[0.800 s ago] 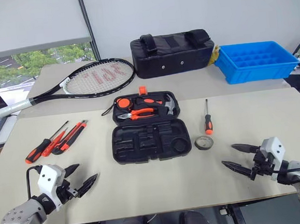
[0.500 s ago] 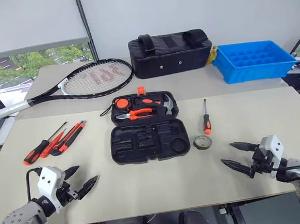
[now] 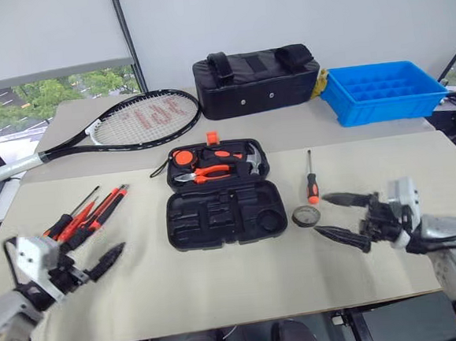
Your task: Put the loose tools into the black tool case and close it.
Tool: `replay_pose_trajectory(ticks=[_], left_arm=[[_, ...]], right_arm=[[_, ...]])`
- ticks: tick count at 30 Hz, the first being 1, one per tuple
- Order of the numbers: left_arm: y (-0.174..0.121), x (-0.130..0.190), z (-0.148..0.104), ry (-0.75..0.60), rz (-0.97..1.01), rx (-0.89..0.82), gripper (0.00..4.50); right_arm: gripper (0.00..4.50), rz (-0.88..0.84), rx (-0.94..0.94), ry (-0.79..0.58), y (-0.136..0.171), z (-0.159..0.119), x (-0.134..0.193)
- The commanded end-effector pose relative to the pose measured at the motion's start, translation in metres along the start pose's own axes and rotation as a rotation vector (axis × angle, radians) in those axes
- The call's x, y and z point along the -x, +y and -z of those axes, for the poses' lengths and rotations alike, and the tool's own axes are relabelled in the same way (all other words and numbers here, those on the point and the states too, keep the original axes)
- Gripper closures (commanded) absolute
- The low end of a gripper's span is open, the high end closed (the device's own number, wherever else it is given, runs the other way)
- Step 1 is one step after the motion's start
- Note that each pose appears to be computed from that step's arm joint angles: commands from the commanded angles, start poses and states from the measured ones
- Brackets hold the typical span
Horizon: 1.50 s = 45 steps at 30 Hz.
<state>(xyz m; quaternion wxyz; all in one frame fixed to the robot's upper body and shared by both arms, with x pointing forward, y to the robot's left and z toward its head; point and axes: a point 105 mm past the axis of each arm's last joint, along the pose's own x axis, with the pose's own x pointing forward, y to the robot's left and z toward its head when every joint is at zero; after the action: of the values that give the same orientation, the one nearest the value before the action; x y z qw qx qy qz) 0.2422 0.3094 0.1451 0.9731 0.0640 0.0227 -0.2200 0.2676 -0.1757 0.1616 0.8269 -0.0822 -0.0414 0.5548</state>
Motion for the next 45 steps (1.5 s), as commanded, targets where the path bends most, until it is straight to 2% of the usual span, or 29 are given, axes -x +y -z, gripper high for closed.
replay_pose_trajectory(ticks=[1, 8, 11, 17, 28, 36, 37, 39, 42, 45], left_arm=[[0.038, 0.008, -0.02, 0.005, -0.104, -0.038, 0.0], [0.094, 0.007, -0.012, 0.155, -0.141, -0.054, 0.0], [0.106, 0.001, -0.001, 0.205, -0.128, -0.033, 0.0], [0.119, 0.001, 0.019, 0.256, -0.142, 0.022, 0.0], [0.131, 0.028, 0.046, 0.37, -0.239, 0.045, 0.0], [0.136, 0.031, 0.046, 0.335, -0.295, 0.073, 0.0], [0.135, 0.032, 0.049, 0.353, -0.286, 0.072, 0.52], [0.132, 0.034, 0.053, 0.363, -0.274, 0.09, 0.99], [0.132, 0.036, 0.057, 0.374, -0.28, 0.102, 2.18], [0.13, 0.04, 0.063, 0.405, -0.275, 0.114, 3.18]], right_arm=[[0.17, -0.08, 0.002, -0.066, 0.009, -0.021, -0.022], [0.17, -0.217, 0.04, -0.151, 0.024, -0.052, -0.063], [0.17, -0.235, 0.041, -0.166, 0.027, -0.057, -0.071], [0.17, -0.205, 0.057, -0.138, 0.024, -0.052, -0.066], [0.17, -0.165, 0.057, -0.122, 0.026, -0.049, -0.058], [0.17, -0.16, 0.057, -0.116, 0.027, -0.048, -0.058], [0.07, -0.16, 0.057, -0.114, 0.027, -0.048, -0.057], [0.07, -0.159, 0.058, -0.111, 0.026, -0.047, -0.057], [0.07, -0.157, 0.061, -0.107, 0.025, -0.047, -0.056], [0.07, -0.156, 0.066, -0.103, 0.024, -0.047, -0.056]])
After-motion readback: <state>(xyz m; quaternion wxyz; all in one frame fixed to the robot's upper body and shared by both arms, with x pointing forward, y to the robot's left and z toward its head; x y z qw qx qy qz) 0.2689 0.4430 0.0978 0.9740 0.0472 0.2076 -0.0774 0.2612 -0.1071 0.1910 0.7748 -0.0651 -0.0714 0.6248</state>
